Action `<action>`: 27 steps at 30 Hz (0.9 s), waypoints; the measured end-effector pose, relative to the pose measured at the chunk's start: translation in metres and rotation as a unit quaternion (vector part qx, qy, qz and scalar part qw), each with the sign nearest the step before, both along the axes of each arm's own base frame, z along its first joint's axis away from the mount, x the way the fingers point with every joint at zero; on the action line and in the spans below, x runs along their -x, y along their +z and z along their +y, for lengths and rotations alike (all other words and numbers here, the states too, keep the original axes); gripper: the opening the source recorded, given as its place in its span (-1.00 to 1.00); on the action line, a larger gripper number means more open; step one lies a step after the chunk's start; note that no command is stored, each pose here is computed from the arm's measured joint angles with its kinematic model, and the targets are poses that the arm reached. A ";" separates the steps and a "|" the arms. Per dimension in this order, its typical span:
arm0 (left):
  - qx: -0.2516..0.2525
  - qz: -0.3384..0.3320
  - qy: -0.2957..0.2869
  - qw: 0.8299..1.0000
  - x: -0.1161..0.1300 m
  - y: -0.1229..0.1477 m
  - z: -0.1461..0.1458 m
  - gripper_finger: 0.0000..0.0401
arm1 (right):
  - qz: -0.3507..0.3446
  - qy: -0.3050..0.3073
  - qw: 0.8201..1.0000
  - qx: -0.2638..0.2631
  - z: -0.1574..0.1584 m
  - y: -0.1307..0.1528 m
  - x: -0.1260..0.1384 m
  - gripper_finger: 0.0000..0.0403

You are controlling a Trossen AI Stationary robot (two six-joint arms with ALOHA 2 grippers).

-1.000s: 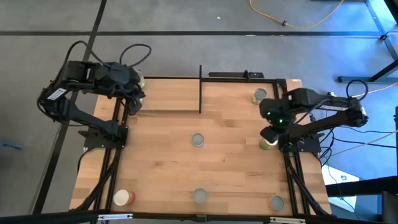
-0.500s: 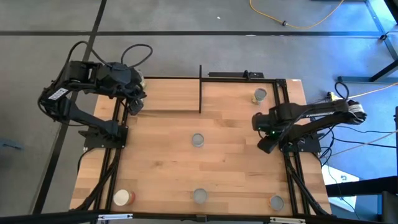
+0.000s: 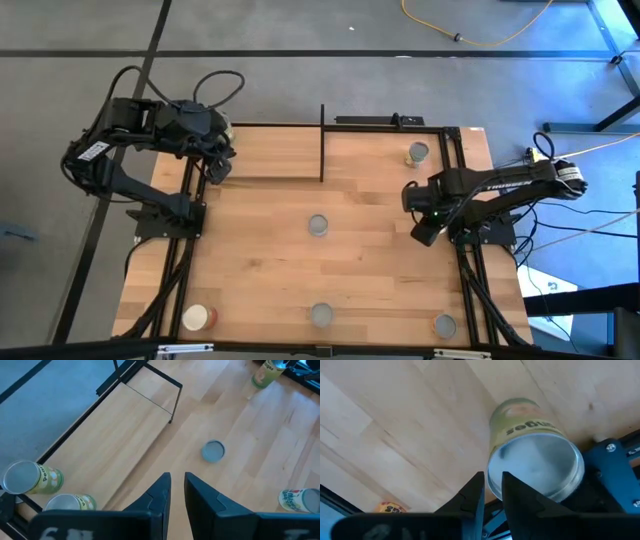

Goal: Pick and place cans onto a shelf
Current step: Put the canned oranges on the shelf

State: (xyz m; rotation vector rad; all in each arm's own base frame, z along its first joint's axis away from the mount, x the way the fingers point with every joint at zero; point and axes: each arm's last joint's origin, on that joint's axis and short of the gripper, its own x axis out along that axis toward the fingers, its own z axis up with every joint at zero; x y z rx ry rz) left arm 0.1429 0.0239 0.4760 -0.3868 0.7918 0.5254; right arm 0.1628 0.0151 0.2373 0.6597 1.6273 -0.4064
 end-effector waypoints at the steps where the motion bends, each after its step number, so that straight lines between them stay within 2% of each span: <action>1: 0.000 0.000 0.000 1.000 0.000 0.000 0.000 -0.77 | -0.002 0.000 1.000 0.004 0.000 -0.001 -0.001 -0.66; 20: 0.000 0.000 -0.001 1.000 0.000 0.000 0.000 -0.77 | 0.035 -0.001 0.999 0.030 -0.001 -0.016 -0.016 -0.66; 27: 0.001 0.000 -0.001 1.000 0.000 0.000 0.000 -0.77 | 0.044 -0.023 0.998 0.036 -0.001 -0.017 -0.018 -0.66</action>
